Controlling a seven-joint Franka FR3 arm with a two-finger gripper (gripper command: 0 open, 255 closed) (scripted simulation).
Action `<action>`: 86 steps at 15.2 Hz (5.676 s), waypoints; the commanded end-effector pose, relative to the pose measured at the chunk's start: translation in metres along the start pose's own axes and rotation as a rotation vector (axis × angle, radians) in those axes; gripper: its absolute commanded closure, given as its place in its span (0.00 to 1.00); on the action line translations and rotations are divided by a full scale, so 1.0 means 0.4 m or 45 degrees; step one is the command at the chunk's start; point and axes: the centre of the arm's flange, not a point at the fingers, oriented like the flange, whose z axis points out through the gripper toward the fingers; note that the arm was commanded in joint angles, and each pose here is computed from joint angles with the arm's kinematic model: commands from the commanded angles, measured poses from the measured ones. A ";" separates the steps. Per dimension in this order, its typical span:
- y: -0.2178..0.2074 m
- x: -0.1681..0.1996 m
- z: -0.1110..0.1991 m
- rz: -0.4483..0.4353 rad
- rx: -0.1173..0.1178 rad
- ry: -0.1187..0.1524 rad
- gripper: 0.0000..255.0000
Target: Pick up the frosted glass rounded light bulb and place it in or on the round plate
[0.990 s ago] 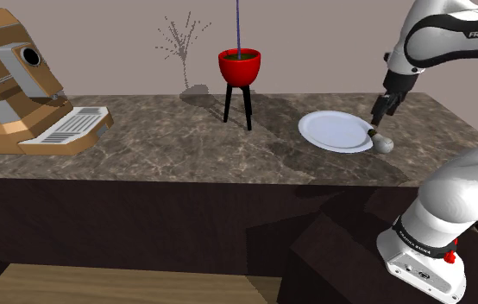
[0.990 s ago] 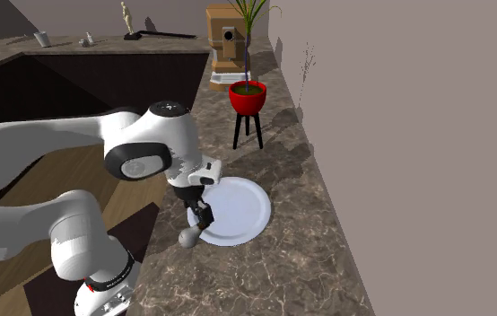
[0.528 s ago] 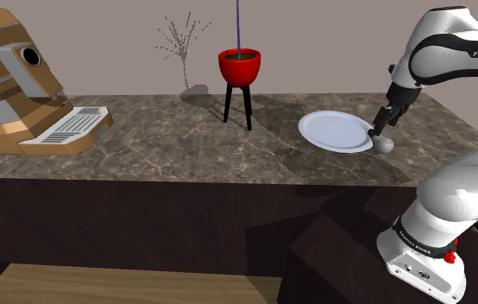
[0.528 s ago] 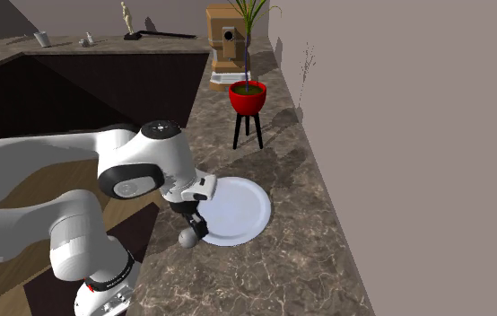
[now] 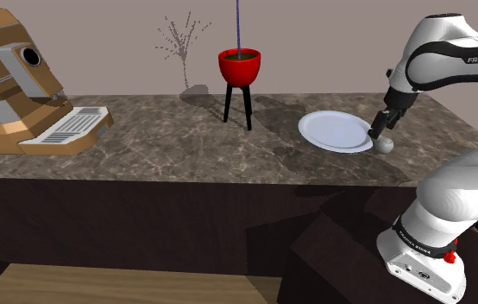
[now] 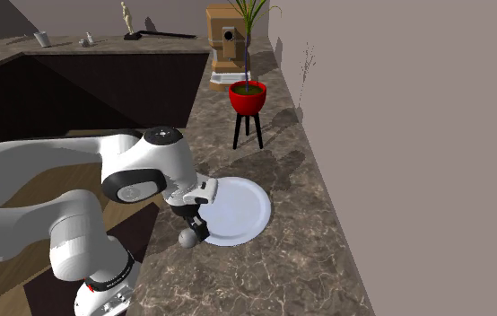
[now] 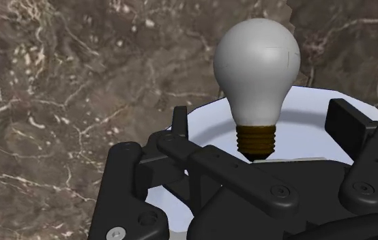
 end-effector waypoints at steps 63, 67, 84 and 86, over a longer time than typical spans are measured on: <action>-0.038 0.080 0.077 -0.038 -0.015 0.298 1.00; -0.038 0.080 0.077 -0.038 -0.015 0.298 1.00; -0.038 0.086 -0.123 -0.038 -0.015 0.298 1.00; -0.048 0.150 -0.134 -0.038 -0.015 0.298 1.00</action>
